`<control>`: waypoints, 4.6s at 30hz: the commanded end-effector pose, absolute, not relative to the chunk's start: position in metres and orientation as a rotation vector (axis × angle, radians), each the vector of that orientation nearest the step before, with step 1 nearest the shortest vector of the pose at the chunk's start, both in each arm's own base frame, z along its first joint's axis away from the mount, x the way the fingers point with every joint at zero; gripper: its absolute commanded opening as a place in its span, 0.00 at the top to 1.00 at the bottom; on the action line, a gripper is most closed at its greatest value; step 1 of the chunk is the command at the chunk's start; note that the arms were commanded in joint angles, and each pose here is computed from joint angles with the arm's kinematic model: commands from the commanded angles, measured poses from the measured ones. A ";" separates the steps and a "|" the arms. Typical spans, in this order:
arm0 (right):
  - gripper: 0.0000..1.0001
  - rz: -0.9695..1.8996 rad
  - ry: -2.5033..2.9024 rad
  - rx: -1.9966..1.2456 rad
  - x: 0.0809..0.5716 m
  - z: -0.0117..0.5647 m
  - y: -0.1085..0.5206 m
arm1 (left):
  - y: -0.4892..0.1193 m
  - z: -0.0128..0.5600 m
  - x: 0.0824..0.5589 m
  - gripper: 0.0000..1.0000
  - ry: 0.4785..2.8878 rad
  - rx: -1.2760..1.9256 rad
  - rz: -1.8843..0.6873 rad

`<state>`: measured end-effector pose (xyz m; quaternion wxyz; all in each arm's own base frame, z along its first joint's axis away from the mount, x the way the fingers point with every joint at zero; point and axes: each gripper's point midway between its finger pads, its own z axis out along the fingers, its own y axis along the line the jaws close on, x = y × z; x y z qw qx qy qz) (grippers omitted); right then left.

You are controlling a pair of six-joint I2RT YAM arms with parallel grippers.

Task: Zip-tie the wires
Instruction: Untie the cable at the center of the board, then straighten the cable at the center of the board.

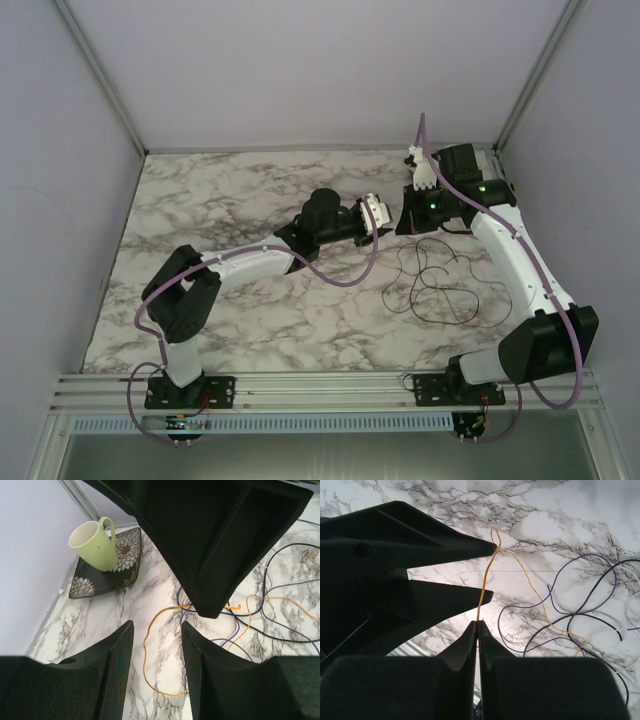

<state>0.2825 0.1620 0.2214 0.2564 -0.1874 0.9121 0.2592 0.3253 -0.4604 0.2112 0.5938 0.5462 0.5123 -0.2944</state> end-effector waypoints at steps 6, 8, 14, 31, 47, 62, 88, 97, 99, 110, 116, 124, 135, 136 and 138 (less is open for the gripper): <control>1.00 0.749 2.425 -0.556 0.280 0.238 0.172 | -0.471 0.233 0.328 0.55 1.088 1.230 -0.684; 1.00 0.751 2.421 -0.556 0.281 0.238 0.173 | -0.471 0.233 0.327 0.57 1.084 1.231 -0.689; 1.00 0.739 2.411 -0.547 0.285 0.241 0.173 | -0.470 0.233 0.326 0.85 1.094 1.234 -0.686; 0.35 0.418 2.178 -0.343 0.324 0.274 0.133 | -0.346 0.246 0.390 1.00 1.694 0.565 -0.462; 0.39 0.602 2.440 -0.196 0.310 0.133 0.211 | -0.304 0.290 0.358 1.00 1.727 0.303 -0.655; 0.49 0.409 2.642 -0.274 0.282 0.063 0.210 | -0.295 0.332 0.350 1.00 1.676 0.308 -0.648; 0.50 -0.337 2.722 0.203 0.280 0.042 0.039 | -0.192 0.469 0.359 1.00 1.584 0.077 -0.301; 0.48 -0.182 2.622 0.243 0.303 0.076 0.033 | -0.176 0.478 0.351 1.00 1.571 0.044 -0.278; 0.47 -0.032 2.554 0.202 0.314 0.094 0.051 | -0.176 0.473 0.352 1.00 1.580 0.044 -0.279; 0.41 0.259 2.463 0.047 0.320 0.124 0.107 | -0.168 0.388 0.344 1.00 1.687 -0.049 -0.290; 0.41 0.477 2.488 -0.031 0.308 0.118 0.176 | -0.147 0.370 0.334 1.00 1.707 -0.122 -0.238; 0.41 0.482 2.621 -0.055 0.286 0.076 0.220 | -0.137 0.362 0.325 1.00 1.721 -0.132 -0.216; 0.41 0.430 2.713 0.101 0.268 0.055 0.213 | -0.139 0.366 0.319 1.00 1.707 -0.122 -0.259; 0.41 0.428 2.718 0.103 0.268 0.053 0.213 | -0.139 0.365 0.319 1.00 1.708 -0.122 -0.258; 0.41 0.416 2.725 0.112 0.268 0.050 0.212 | -0.140 0.365 0.319 1.00 1.708 -0.119 -0.261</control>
